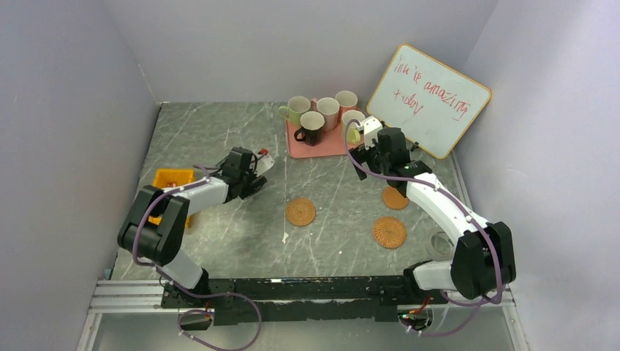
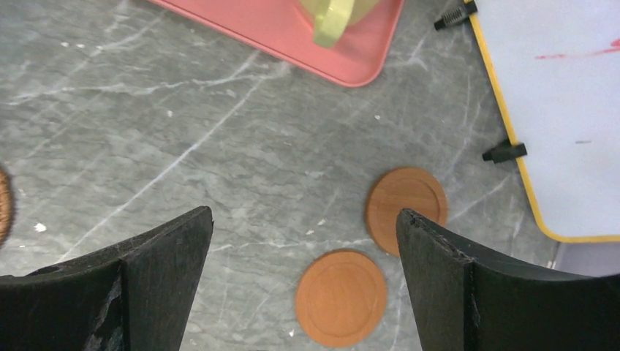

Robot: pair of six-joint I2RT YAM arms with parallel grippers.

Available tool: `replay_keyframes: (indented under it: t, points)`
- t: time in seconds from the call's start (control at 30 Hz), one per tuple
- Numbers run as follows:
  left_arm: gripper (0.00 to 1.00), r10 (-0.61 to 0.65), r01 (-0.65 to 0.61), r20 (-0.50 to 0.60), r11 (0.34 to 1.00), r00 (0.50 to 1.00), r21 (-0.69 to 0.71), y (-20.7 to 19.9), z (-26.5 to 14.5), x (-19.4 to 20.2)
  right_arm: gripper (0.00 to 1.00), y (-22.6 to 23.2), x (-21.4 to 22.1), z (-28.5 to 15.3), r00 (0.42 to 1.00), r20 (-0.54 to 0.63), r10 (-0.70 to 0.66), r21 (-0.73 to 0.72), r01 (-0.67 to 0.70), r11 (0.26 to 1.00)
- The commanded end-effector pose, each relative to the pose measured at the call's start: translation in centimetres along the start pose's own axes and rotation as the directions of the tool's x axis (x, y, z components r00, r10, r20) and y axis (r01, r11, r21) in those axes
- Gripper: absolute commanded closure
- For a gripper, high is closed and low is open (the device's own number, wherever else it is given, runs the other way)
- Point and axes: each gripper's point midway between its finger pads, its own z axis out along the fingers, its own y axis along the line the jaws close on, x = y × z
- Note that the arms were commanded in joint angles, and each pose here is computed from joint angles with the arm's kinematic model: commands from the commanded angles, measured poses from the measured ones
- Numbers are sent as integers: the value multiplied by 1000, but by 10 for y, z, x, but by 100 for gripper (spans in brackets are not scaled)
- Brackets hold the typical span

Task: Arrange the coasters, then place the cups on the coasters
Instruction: Move the coaster to the center of the board.

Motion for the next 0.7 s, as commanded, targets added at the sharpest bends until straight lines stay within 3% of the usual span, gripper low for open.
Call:
replay_keyframes:
  t: [0.0, 0.23, 0.4, 0.67]
  points:
    - [4, 60, -58, -49, 997, 997, 52, -14, -15, 27, 0, -23, -10, -6, 1000, -8, -12, 101, 12, 995]
    - [4, 79, -75, -71, 996, 994, 52, -19, -24, 44, 0, -17, 15, -18, 993, -97, -70, 58, 76, 995]
    - [4, 40, -41, -38, 999, 998, -14, 0, -37, 39, 0, -31, 49, -16, 970, -200, -140, 132, 169, 977]
    - [4, -125, 134, 211, 991, 970, -26, 15, -67, -8, 0, -52, 108, -7, 892, -412, -184, 234, 299, 925]
